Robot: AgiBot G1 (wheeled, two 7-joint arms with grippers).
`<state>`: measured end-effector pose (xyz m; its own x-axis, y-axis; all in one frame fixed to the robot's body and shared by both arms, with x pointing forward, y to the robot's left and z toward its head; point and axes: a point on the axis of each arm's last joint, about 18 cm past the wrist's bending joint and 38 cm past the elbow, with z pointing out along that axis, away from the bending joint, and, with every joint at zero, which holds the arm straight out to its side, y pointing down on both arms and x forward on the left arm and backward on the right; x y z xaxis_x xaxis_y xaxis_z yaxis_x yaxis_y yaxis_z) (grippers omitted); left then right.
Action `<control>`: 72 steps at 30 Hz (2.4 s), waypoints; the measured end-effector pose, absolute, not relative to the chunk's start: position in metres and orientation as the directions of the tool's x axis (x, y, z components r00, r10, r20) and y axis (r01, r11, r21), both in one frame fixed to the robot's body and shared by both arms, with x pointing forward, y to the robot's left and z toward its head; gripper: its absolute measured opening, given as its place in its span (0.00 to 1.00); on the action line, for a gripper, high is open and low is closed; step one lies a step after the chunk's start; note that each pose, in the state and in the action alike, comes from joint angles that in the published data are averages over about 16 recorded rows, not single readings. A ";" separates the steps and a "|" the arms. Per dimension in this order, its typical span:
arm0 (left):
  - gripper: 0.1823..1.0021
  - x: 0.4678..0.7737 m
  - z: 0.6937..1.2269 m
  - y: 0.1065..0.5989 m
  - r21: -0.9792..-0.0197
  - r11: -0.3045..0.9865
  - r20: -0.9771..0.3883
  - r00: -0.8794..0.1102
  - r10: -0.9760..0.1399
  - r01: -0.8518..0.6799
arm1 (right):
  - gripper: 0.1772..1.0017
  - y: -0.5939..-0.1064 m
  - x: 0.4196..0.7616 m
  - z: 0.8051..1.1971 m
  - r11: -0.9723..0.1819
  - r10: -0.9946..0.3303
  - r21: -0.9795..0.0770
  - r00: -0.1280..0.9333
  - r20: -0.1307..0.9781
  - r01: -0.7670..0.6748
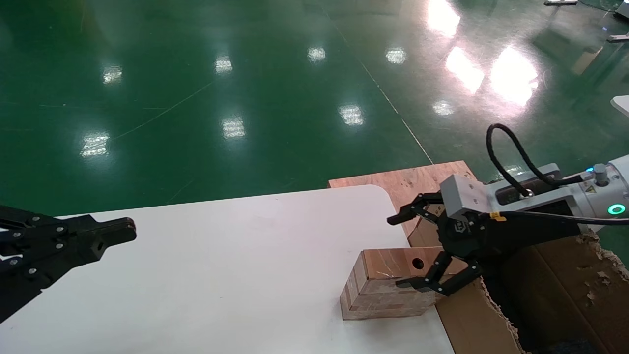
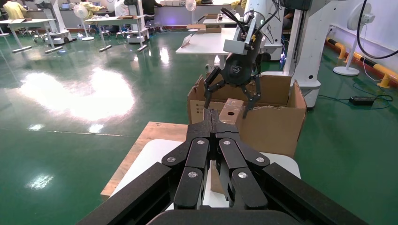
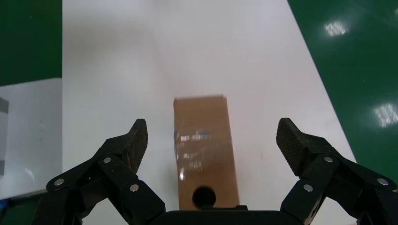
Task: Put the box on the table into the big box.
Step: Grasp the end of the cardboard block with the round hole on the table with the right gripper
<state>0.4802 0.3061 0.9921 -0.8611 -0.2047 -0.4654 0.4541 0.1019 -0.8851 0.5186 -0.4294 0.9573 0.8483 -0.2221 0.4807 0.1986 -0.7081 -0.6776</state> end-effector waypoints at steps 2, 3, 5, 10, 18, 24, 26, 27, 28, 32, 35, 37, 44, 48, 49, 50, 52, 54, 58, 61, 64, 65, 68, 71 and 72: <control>0.01 0.480 0.992 0.306 -0.885 0.102 -0.465 -0.861 -0.205 0.454 | 1.00 -0.431 0.518 0.956 -0.715 -0.220 -0.672 0.851 0.477 0.192; 0.01 0.480 0.992 0.306 -0.885 0.102 -0.465 -0.861 -0.205 0.454 | 1.00 -0.432 0.518 0.955 -0.718 -0.218 -0.669 0.852 0.475 0.190; 0.01 0.480 0.992 0.306 -0.885 0.102 -0.465 -0.861 -0.205 0.454 | 1.00 -0.434 0.518 0.954 -0.724 -0.215 -0.665 0.855 0.472 0.184; 0.01 0.480 0.992 0.306 -0.885 0.102 -0.465 -0.861 -0.205 0.454 | 1.00 -0.436 0.517 0.951 -0.736 -0.207 -0.654 0.863 0.460 0.172; 0.01 0.480 0.992 0.306 -0.885 0.102 -0.465 -0.861 -0.205 0.454 | 1.00 -0.442 0.517 0.945 -0.758 -0.195 -0.634 0.875 0.444 0.152; 0.01 0.480 0.992 0.306 -0.885 0.102 -0.465 -0.861 -0.205 0.454 | 1.00 -0.448 0.518 0.941 -0.777 -0.188 -0.614 0.882 0.433 0.135; 0.01 0.480 0.992 0.306 -0.885 0.102 -0.465 -0.861 -0.205 0.454 | 1.00 -0.449 0.519 0.939 -0.784 -0.186 -0.608 0.884 0.429 0.130; 0.01 0.480 0.992 0.306 -0.885 0.102 -0.465 -0.861 -0.205 0.454 | 1.00 -0.450 0.519 0.938 -0.787 -0.184 -0.604 0.885 0.427 0.128; 0.01 0.480 0.992 0.306 -0.885 0.102 -0.465 -0.861 -0.205 0.454 | 1.00 -0.451 0.519 0.938 -0.789 -0.183 -0.601 0.886 0.426 0.125; 0.01 0.480 0.992 0.306 -0.885 0.102 -0.465 -0.861 -0.205 0.454 | 1.00 -0.454 0.520 0.935 -0.800 -0.179 -0.589 0.890 0.419 0.116; 0.01 0.480 0.992 0.306 -0.885 0.102 -0.465 -0.861 -0.205 0.454 | 1.00 -0.456 0.521 0.934 -0.807 -0.176 -0.580 0.892 0.416 0.111; 0.01 0.480 0.992 0.306 -0.885 0.102 -0.465 -0.861 -0.205 0.454 | 1.00 -0.457 0.522 0.933 -0.811 -0.175 -0.576 0.893 0.414 0.108; 0.01 0.480 0.992 0.306 -0.885 0.102 -0.465 -0.861 -0.205 0.454 | 1.00 -0.461 0.524 0.934 -0.820 -0.177 -0.564 0.893 0.414 0.099; 0.01 0.480 0.992 0.306 -0.885 0.102 -0.465 -0.861 -0.205 0.454 | 1.00 -0.462 0.524 0.935 -0.821 -0.179 -0.562 0.892 0.416 0.097; 0.01 0.480 0.992 0.306 -0.885 0.102 -0.465 -0.861 -0.205 0.454 | 1.00 -0.462 0.524 0.935 -0.822 -0.179 -0.562 0.892 0.416 0.097; 0.01 0.480 0.992 0.306 -0.885 0.102 -0.465 -0.861 -0.205 0.454 | 1.00 -0.462 0.524 0.935 -0.822 -0.179 -0.562 0.891 0.416 0.097; 0.02 0.480 0.992 0.306 -0.885 0.102 -0.465 -0.861 -0.205 0.454 | 1.00 -0.462 0.524 0.935 -0.821 -0.179 -0.562 0.891 0.416 0.097; 0.02 0.480 0.992 0.306 -0.885 0.102 -0.465 -0.861 -0.205 0.454 | 1.00 -0.462 0.524 0.935 -0.821 -0.179 -0.562 0.891 0.416 0.097; 0.04 0.480 0.992 0.306 -0.885 0.102 -0.465 -0.861 -0.205 0.454 | 0.99 -0.462 0.524 0.935 -0.821 -0.178 -0.563 0.891 0.417 0.099; 0.06 0.480 0.992 0.306 -0.885 0.102 -0.465 -0.861 -0.205 0.454 | 0.98 -0.461 0.524 0.935 -0.821 -0.178 -0.563 0.892 0.416 0.099; 0.10 0.480 0.992 0.306 -0.885 0.102 -0.465 -0.861 -0.205 0.454 | 0.96 -0.461 0.524 0.934 -0.821 -0.177 -0.563 0.892 0.416 0.099; 0.11 0.480 0.992 0.306 -0.885 0.102 -0.465 -0.861 -0.205 0.454 | 0.95 -0.461 0.524 0.934 -0.821 -0.177 -0.563 0.892 0.416 0.099; 0.16 0.480 0.992 0.306 -0.885 0.102 -0.465 -0.861 -0.205 0.454 | 0.92 -0.461 0.524 0.934 -0.821 -0.177 -0.563 0.892 0.416 0.099; 0.22 0.480 0.992 0.306 -0.885 0.102 -0.465 -0.861 -0.205 0.454 | 0.87 -0.461 0.524 0.934 -0.821 -0.177 -0.563 0.892 0.416 0.100; 0.24 0.480 0.992 0.306 -0.885 0.102 -0.465 -0.861 -0.205 0.454 | 0.86 -0.461 0.524 0.934 -0.821 -0.177 -0.563 0.892 0.416 0.100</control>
